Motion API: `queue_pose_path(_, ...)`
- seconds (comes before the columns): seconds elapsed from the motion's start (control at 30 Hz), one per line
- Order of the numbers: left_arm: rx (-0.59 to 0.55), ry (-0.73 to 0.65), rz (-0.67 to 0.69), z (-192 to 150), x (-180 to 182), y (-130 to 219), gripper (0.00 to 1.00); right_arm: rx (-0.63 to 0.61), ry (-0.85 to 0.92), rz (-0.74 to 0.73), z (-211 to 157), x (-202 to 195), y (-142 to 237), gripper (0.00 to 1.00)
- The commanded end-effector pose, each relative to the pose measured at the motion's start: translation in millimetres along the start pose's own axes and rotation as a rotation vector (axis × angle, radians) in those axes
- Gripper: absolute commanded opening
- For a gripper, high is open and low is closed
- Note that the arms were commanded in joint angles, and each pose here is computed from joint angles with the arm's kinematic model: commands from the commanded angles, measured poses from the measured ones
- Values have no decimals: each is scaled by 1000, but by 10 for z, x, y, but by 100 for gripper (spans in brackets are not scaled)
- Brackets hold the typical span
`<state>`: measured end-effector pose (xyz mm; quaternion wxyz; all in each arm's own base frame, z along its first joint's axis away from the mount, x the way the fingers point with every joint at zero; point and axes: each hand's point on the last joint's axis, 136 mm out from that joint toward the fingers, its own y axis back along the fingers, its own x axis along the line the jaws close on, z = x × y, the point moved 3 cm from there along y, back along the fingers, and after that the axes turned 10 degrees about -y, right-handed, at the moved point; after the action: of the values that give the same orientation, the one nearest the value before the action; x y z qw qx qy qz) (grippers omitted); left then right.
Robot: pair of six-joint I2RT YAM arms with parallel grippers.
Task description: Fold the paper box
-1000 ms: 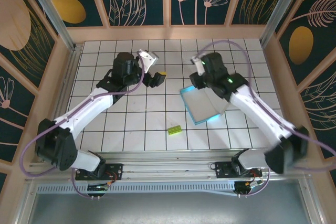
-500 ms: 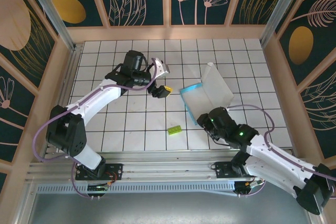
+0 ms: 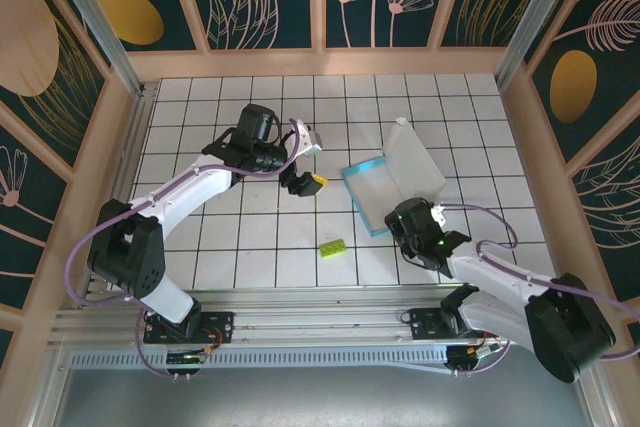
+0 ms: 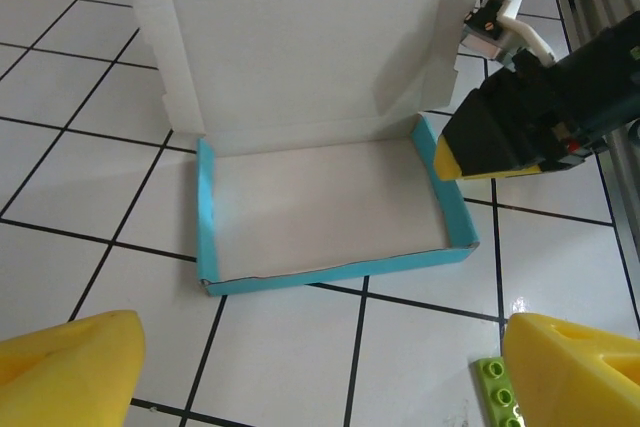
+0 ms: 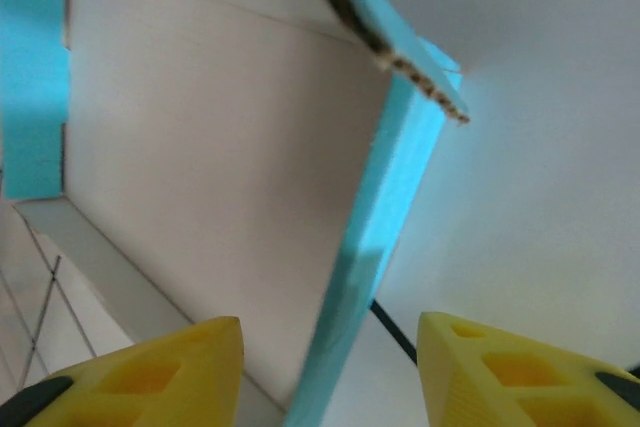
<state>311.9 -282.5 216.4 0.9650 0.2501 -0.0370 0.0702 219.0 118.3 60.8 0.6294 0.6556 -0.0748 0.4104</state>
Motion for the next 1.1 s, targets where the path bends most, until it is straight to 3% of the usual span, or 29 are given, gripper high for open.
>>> queue_pose_path(0.0, -43, -20, 11, 105, -18, 29, 92, -69, 43, 60, 120, 235, -56, 46)
queue_pose_path(0.1, -31, 20, 57, 102, 64, 29, 92, -105, 94, 33, 186, 255, -118, 37)
queue_pose_path(0.23, -39, 102, 177, 119, 244, 54, 92, -205, 223, 13, 347, 392, -103, 15)
queue_pose_path(0.37, -36, 245, 334, 36, 459, 85, 92, -223, 384, 6, 536, 583, -286, 5)
queue_pose_path(0.57, 33, 544, 567, -302, 720, 155, 91, -112, 612, 71, 533, 1024, -710, 0)
queue_pose_path(0.73, 72, 733, 633, -599, 744, 111, 88, 6, 775, 119, 407, 1449, -1049, 0)
queue_pose_path(0.9, 211, 878, 787, -1049, 901, 193, 76, 66, 792, 147, 346, 1714, -1223, 1)
queue_pose_path(1.07, 318, 950, 884, -1390, 1088, 136, 57, 93, 805, 156, 324, 1809, -1331, 4)
